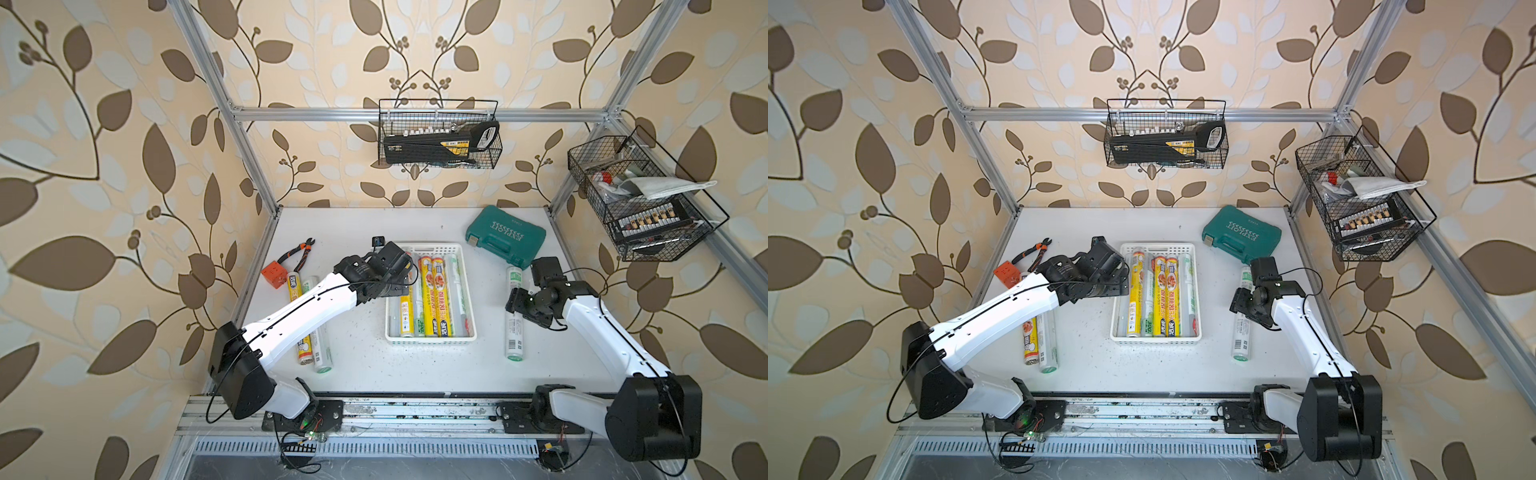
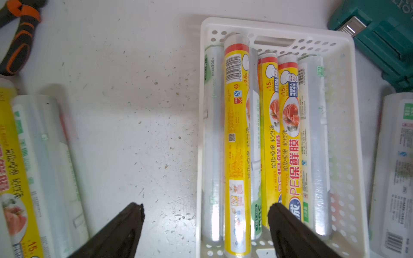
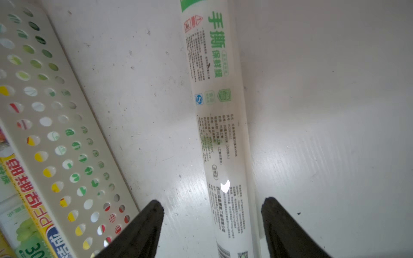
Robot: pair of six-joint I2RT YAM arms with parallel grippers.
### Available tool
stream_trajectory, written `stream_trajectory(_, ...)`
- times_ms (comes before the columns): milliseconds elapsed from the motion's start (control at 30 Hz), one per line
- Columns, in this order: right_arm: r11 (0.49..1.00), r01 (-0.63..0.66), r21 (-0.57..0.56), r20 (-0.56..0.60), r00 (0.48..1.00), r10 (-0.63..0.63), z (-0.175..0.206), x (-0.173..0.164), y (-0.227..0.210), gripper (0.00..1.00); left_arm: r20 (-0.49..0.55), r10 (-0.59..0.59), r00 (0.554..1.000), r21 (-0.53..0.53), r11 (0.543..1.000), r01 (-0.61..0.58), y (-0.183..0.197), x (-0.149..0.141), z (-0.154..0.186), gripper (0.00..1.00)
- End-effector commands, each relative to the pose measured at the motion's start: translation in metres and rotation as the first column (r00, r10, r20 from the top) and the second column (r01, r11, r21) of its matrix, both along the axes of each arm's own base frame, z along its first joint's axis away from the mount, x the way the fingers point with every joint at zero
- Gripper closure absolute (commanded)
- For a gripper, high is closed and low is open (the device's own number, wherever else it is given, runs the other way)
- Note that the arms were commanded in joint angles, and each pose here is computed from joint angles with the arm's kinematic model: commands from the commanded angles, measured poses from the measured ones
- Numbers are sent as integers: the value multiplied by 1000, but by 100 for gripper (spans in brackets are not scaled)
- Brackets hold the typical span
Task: Put the plastic wrap into the basket
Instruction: Place the plastic wrap in the basket, then pick up the plastic wrap from the center of the board.
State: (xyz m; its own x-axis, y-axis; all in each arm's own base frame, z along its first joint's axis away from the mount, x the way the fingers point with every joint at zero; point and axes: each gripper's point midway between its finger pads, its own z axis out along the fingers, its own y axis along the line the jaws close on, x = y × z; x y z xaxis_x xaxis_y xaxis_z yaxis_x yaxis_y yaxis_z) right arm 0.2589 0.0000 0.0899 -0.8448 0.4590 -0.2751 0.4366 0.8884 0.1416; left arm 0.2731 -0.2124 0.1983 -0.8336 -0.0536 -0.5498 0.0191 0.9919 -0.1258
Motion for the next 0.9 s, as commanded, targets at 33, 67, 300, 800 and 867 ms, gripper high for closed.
stream_trajectory(33,1000,-27,12,-15,1000,27,-12,8,-2,27,81,41,996,53,998,-46,30,-4,10,1)
stream_trajectory(67,1000,-24,11,-20,999,25,-15,9,-3,27,90,49,995,66,996,-55,36,-5,10,1)
stream_trajectory(300,999,-40,5,-52,998,40,-30,17,-6,24,168,126,978,119,982,-147,76,-13,18,1)
stream_trajectory(800,999,-48,-8,-134,990,46,-58,24,-9,25,237,233,943,74,964,-257,121,-27,25,1)
stream_trajectory(867,999,-50,-10,-141,989,48,-60,24,-9,27,236,234,943,72,964,-257,122,-27,25,1)
